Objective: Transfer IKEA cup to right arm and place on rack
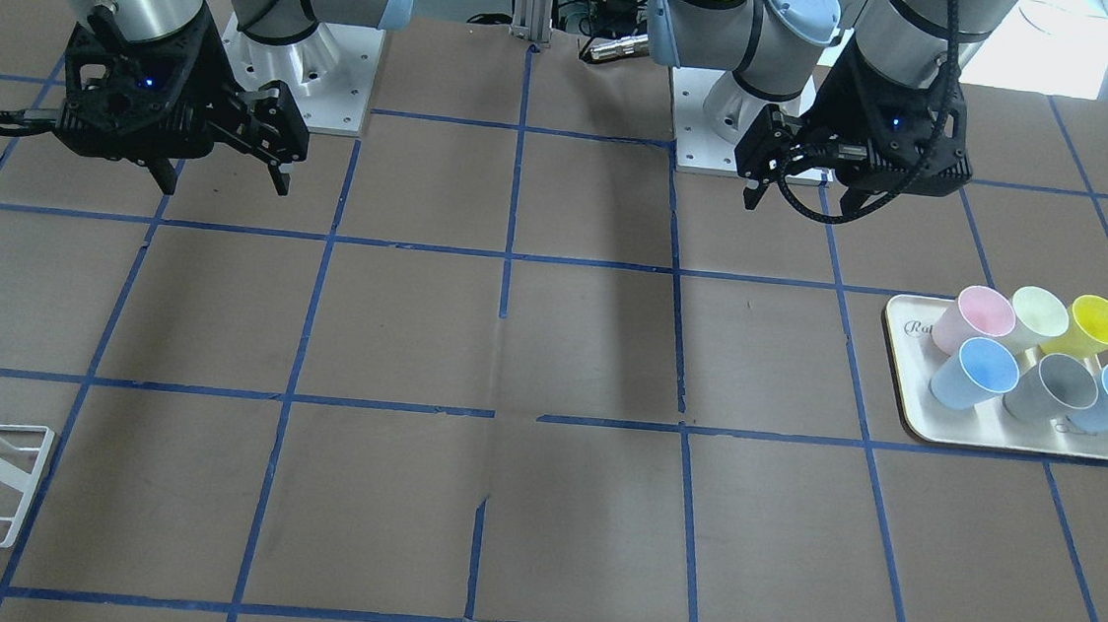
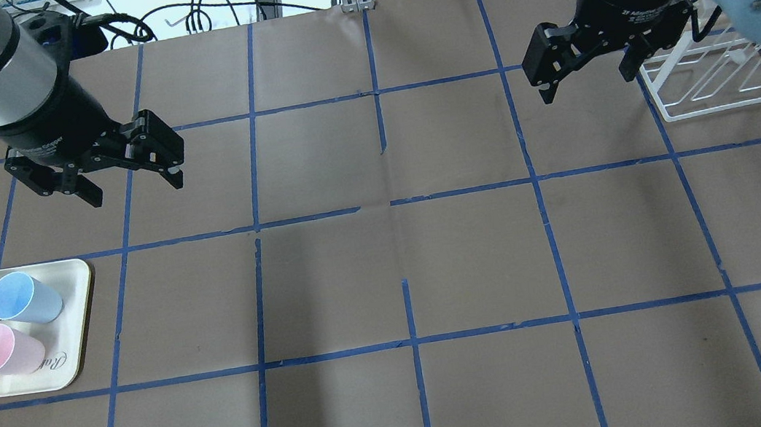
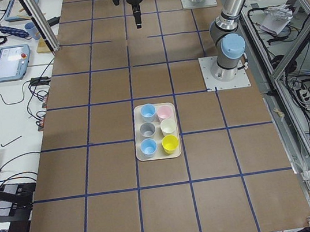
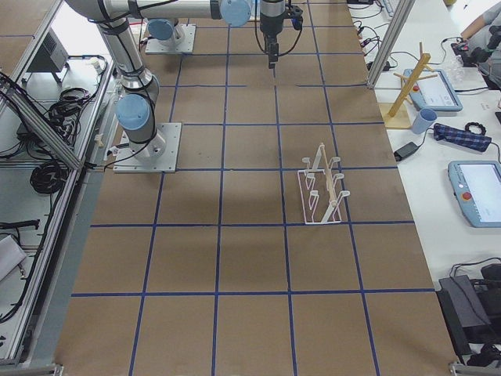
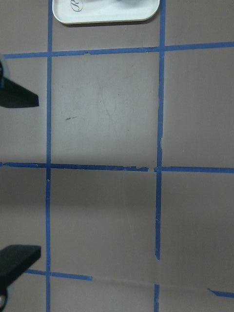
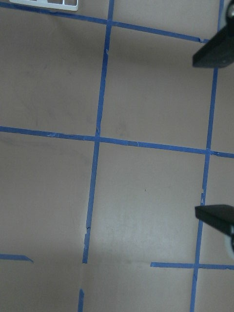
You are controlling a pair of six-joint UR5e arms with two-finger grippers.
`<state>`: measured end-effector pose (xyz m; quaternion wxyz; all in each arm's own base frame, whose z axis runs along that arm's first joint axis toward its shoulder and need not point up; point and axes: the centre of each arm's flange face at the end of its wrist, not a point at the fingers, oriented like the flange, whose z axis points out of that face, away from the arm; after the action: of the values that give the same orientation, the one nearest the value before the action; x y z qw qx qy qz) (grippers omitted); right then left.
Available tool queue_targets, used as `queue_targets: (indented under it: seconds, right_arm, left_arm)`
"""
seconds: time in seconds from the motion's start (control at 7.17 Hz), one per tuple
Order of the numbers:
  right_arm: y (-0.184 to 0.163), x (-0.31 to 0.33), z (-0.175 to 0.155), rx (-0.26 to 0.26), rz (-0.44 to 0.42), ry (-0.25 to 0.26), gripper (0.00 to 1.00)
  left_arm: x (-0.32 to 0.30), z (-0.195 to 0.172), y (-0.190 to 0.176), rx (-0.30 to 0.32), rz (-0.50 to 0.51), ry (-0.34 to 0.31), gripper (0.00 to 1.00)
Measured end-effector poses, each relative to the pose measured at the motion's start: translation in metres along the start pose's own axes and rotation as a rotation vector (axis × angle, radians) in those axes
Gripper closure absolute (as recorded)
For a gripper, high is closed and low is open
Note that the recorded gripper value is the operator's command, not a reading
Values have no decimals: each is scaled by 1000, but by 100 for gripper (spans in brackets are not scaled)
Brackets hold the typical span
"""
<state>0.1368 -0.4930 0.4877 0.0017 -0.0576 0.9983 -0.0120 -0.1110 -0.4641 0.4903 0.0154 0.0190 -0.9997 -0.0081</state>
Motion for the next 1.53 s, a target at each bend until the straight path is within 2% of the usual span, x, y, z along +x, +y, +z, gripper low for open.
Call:
queue_targets:
  seconds: [0.84, 1.25, 1.53]
  right_arm:
    - [0, 0, 0, -2, 0, 0, 0]
    - [0, 0, 0, -2, -1, 0, 0]
    - [0, 0, 0, -2, 0, 0, 0]
  left_arm:
    - [-7, -1, 1, 8, 19, -12, 0]
    - [-53, -1, -9, 8, -56, -4, 0]
    - [-99, 2, -16, 1, -16, -4, 0]
